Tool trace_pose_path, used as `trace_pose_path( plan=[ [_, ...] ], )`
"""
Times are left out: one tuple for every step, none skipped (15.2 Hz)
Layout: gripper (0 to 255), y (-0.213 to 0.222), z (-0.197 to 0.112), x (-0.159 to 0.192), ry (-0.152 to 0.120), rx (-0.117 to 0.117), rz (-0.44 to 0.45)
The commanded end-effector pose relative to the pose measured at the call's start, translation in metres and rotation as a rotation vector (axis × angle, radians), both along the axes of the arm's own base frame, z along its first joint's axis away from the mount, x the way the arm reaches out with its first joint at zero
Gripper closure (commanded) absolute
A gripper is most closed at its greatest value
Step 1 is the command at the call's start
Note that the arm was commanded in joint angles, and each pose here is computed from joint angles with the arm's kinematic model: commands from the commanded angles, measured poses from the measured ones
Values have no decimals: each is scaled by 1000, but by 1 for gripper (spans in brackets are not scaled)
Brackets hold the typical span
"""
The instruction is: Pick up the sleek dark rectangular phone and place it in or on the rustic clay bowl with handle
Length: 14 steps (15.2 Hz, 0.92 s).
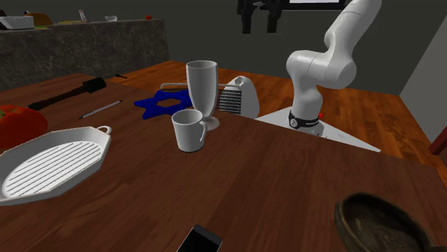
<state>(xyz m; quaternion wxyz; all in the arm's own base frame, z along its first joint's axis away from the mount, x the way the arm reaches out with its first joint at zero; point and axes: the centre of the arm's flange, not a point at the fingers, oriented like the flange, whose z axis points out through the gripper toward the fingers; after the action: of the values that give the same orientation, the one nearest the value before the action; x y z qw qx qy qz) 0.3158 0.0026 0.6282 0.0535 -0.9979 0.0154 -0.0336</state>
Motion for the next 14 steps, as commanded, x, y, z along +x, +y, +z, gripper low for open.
trace_pose_path(
  plan=[
    [0, 0, 0, 0, 0, 0, 0],
    [0, 5, -7, 11, 0, -5, 20],
    [0, 10, -14, 21, -1, -10, 39],
    [0, 15, -20, 32, -1, -15, 59],
    [0, 20, -27, 42, -2, -20, 78],
    [0, 26, -34, 52, -2, -24, 98],
    [0, 32, -41, 62, -3, -29, 117],
    [0, 38, -48, 73, -3, -34, 137],
    [0, 44, -55, 82, -3, -39, 156],
    [0, 50, -62, 92, -4, -44, 176],
    [0, 56, -69, 102, -4, -49, 195],
    [0, 63, -76, 112, -5, -54, 215],
    [0, 69, -83, 121, -5, -59, 234],
    [0, 76, -90, 130, -6, -64, 254]
  ],
)
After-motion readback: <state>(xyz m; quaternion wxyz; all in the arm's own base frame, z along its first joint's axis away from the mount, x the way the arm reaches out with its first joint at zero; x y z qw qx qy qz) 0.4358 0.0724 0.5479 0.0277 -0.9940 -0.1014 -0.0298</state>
